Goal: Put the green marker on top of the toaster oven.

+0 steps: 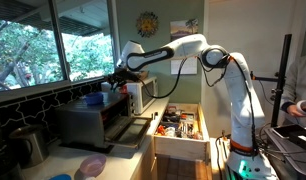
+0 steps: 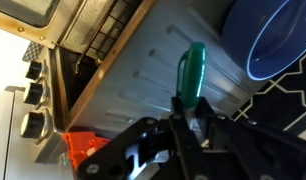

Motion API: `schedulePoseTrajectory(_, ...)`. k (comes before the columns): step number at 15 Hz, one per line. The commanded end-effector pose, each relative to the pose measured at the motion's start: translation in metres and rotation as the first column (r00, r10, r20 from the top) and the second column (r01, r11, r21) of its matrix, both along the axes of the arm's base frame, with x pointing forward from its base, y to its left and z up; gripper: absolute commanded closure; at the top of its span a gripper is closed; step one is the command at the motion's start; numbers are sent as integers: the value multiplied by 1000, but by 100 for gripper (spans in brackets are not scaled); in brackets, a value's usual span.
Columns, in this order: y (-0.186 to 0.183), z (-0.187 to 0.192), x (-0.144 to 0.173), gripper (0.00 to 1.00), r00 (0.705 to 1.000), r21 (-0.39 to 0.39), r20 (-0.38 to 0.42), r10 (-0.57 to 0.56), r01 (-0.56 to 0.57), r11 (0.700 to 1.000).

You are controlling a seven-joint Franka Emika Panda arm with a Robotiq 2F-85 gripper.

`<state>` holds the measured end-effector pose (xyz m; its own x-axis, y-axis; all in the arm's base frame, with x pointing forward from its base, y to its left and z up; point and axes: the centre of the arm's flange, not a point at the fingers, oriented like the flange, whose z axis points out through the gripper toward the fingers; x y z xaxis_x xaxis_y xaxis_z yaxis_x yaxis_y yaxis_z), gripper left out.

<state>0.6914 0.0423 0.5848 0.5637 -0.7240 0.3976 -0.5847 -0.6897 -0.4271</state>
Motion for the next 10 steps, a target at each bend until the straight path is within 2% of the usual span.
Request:
schedulePoseTrajectory(1,-13,-2,28,95,999,14,-26,-44,45,999)
schedulePoseTrajectory(10,-14,-20,45,95,994,7,-87,-71,72,997)
